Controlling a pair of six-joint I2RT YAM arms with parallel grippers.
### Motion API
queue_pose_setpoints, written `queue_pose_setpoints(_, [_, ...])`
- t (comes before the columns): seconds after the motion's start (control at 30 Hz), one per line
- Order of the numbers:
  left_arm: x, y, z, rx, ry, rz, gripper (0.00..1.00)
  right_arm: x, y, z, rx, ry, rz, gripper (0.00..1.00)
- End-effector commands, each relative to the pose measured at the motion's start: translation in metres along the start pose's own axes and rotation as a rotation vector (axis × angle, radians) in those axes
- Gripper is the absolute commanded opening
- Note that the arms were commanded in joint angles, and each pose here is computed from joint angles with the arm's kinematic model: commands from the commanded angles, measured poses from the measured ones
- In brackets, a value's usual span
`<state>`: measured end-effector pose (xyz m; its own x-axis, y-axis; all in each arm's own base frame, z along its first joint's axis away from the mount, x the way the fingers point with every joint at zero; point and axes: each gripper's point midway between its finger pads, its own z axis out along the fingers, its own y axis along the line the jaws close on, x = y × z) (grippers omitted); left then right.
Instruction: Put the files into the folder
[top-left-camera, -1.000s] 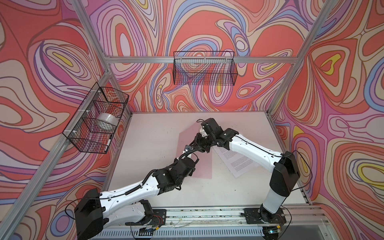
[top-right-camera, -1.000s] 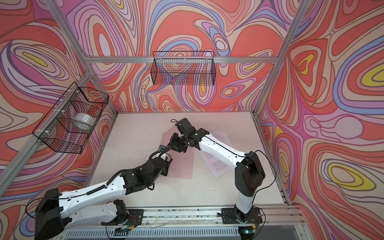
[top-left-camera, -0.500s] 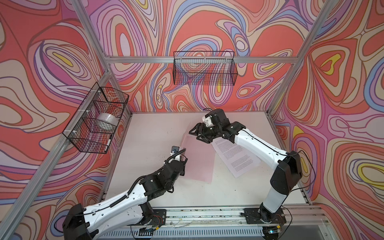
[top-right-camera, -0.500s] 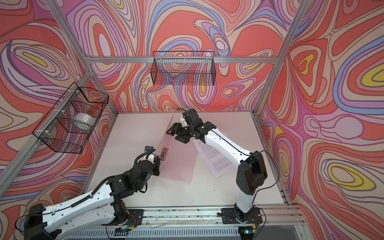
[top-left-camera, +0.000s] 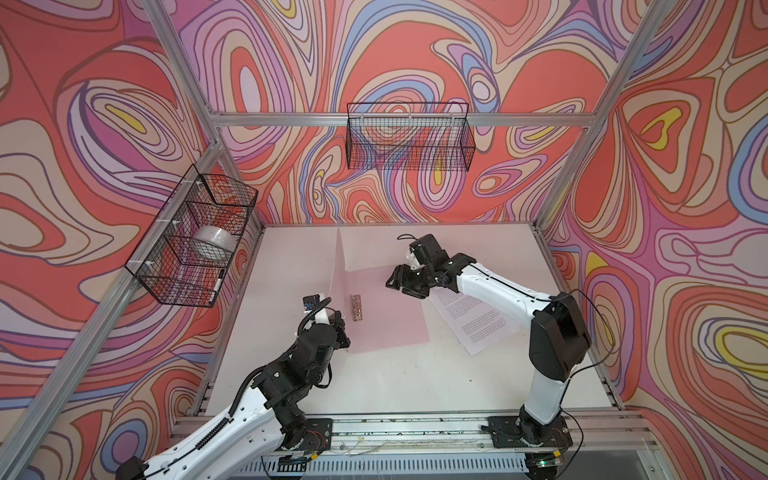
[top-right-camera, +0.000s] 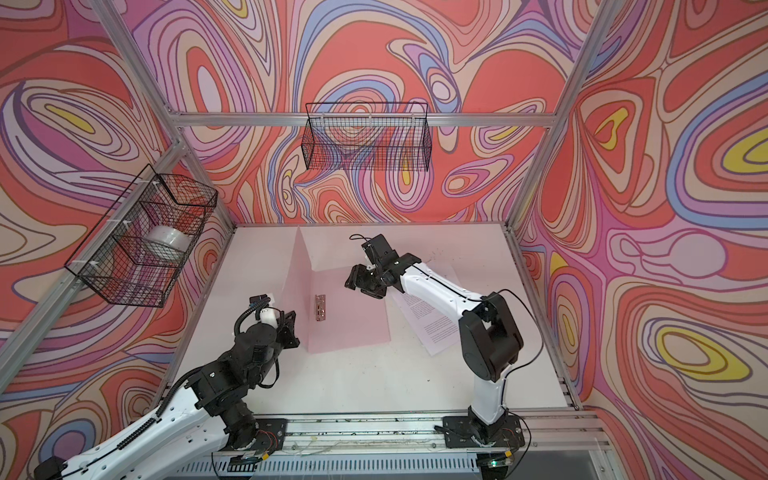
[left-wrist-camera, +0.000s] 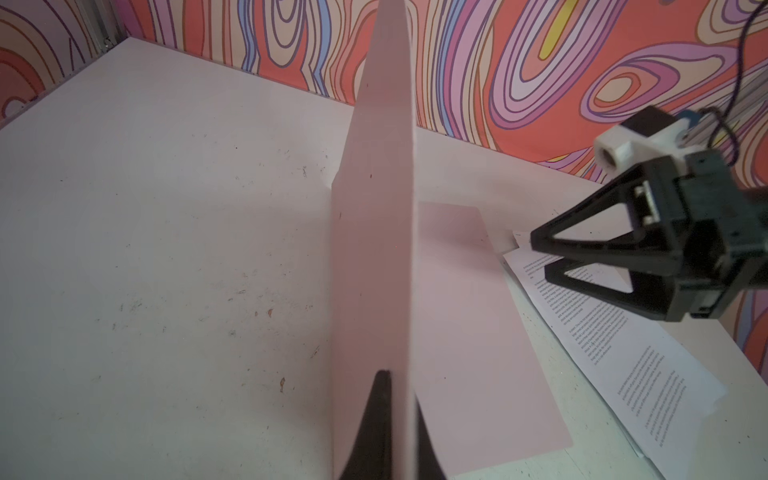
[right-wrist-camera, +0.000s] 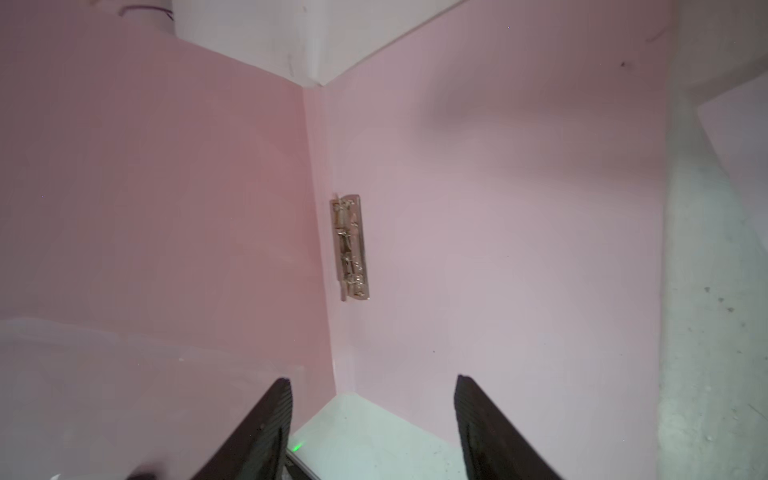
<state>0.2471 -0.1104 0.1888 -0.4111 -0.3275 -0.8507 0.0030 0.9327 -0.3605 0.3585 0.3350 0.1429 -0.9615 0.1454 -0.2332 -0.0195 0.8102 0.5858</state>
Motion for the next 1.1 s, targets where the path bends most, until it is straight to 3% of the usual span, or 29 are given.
queue_pose_setpoints(0.0, [0.025, 0.016, 0.002, -0.032, 0.085, -0.021, 0.00, -0.001, -0.003, 0.011, 0.105, -0.030, -0.102, 0.66])
queue_pose_setpoints(0.37, [0.034, 0.047, -0.002, -0.137, 0.104, -0.037, 0.00, 0.012, -0.028, 0.057, 0.248, 0.011, -0.175, 0.64])
queue_pose_setpoints(0.43, [0.037, 0.056, -0.002, -0.166, 0.114, -0.054, 0.22, 0.016, -0.036, 0.061, 0.265, 0.021, -0.171, 0.64])
queue_pose_setpoints(0.5, [0.042, 0.064, 0.000, -0.187, 0.129, -0.081, 0.62, 0.020, -0.041, 0.063, 0.271, 0.030, -0.175, 0.64])
queue_pose_setpoints(0.53, [0.044, 0.069, 0.000, -0.201, 0.136, -0.098, 0.73, 0.023, -0.045, 0.064, 0.276, 0.036, -0.175, 0.64])
queue_pose_setpoints(0.63, [0.052, 0.081, 0.003, -0.251, 0.158, -0.135, 0.85, 0.031, -0.053, 0.066, 0.283, 0.056, -0.173, 0.64])
queue_pose_setpoints(1.07, [0.091, 0.149, -0.015, -0.596, 0.212, -0.330, 0.85, 0.058, -0.085, 0.062, 0.347, 0.116, -0.132, 0.63])
